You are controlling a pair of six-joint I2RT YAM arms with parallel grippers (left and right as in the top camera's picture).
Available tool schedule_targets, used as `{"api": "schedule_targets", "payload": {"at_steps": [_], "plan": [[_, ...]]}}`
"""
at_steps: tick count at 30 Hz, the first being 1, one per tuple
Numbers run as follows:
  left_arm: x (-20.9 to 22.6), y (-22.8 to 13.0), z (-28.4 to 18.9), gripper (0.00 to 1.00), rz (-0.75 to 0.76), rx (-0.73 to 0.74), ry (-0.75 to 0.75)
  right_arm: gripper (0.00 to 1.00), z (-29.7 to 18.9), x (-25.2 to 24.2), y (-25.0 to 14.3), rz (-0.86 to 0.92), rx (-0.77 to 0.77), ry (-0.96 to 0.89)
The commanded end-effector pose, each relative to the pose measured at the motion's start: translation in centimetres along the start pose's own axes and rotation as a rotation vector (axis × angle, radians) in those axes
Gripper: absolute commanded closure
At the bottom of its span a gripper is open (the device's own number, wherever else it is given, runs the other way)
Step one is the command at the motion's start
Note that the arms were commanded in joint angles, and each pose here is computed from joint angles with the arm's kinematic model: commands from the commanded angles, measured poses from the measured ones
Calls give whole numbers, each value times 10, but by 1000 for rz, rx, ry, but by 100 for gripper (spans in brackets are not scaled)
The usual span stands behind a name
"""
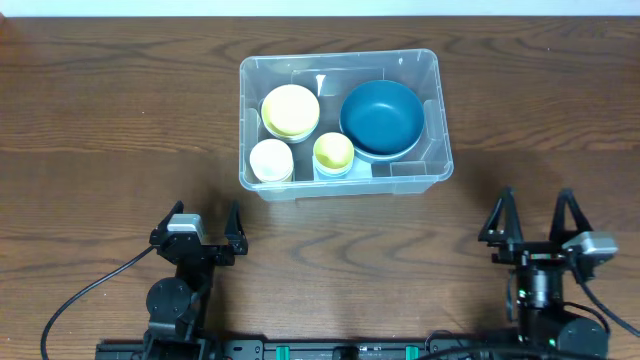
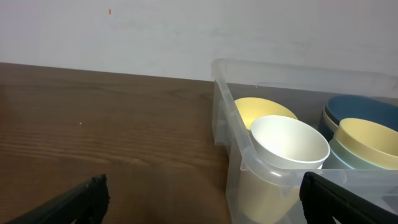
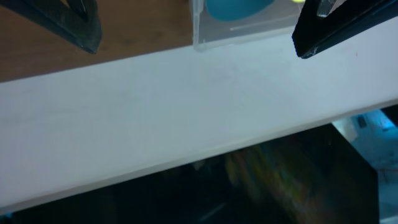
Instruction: Pack container
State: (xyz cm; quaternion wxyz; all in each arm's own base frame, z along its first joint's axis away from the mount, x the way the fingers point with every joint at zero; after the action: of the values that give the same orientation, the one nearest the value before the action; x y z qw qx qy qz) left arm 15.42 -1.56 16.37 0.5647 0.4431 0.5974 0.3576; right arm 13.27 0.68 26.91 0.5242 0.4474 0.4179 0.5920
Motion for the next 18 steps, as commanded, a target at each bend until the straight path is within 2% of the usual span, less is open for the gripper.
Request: {"api": "schedule_targets", "payload": {"at_steps": [1, 11, 18], "plan": [[6, -12, 1, 2, 8, 41, 31, 1, 2, -1, -17, -31, 9, 19], [6, -12, 1, 2, 8, 41, 30, 1, 4, -9, -70, -127, 83, -5], [6, -12, 1, 2, 8, 41, 30, 1, 2, -12, -87, -258, 191, -4]]}}
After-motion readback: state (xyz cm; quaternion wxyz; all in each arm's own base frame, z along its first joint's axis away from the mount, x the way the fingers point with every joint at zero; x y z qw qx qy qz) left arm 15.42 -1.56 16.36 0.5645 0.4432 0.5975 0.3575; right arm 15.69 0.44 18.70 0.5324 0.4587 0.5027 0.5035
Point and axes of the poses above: each gripper's point midway between its finger pads, its own z axis out along the fingers, its own x axis along the line the jaws close on, y = z × x, the point moved 9 cm from there along -z, back along the fingers, and after that the axes turned 13 degrees about -z, right-handed, at the moved point
